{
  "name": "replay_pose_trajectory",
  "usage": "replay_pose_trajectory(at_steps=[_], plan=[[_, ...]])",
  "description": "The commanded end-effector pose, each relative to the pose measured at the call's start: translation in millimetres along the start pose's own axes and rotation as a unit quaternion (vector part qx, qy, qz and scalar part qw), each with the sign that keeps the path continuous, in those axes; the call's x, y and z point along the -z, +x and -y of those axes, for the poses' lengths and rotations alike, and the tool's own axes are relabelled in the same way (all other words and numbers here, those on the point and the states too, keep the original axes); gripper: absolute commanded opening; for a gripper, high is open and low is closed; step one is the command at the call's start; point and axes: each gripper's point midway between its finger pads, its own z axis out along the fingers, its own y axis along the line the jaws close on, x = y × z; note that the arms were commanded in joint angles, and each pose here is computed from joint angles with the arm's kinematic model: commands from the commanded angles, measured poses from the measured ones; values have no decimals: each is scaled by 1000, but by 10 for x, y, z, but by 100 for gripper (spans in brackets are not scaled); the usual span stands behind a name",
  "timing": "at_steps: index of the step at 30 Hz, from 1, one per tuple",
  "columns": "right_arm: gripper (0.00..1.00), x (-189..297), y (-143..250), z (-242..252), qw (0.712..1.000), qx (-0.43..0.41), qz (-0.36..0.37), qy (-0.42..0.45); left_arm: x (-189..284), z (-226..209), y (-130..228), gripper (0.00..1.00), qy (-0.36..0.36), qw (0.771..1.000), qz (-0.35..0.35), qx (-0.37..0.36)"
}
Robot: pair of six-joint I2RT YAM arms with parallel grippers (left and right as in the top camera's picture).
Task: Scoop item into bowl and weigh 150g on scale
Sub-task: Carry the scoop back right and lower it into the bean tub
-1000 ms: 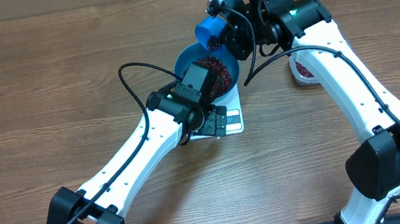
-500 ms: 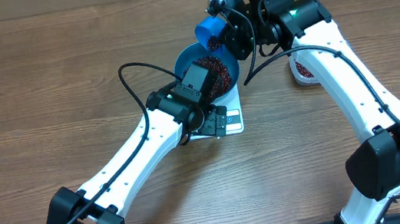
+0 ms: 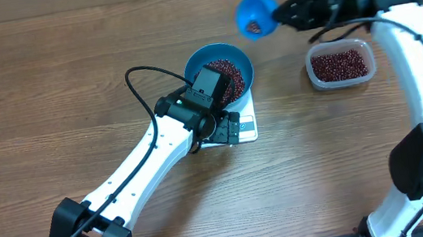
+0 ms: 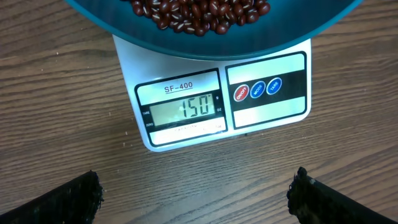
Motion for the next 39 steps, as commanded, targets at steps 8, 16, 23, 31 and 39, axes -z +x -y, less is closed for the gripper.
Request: replay_pose_trajectory(at_steps=[8, 16, 23, 31, 39], plan=[[4, 895, 135, 901, 982, -168, 33, 85, 3, 41, -24, 100, 3, 1000, 3, 4], [4, 945, 578, 1370, 960, -219, -10, 177, 3, 41, -24, 100, 3, 1000, 3, 4], [4, 889, 834, 1519, 949, -239, -39, 204, 3, 40, -25, 100, 3, 1000, 3, 4], [4, 756, 939, 1494, 951, -251, -44, 173, 3, 39, -24, 100, 3, 1000, 3, 4], [4, 719, 1014, 1514, 950, -257, -51, 172, 3, 40, -25, 100, 3, 1000, 3, 4]])
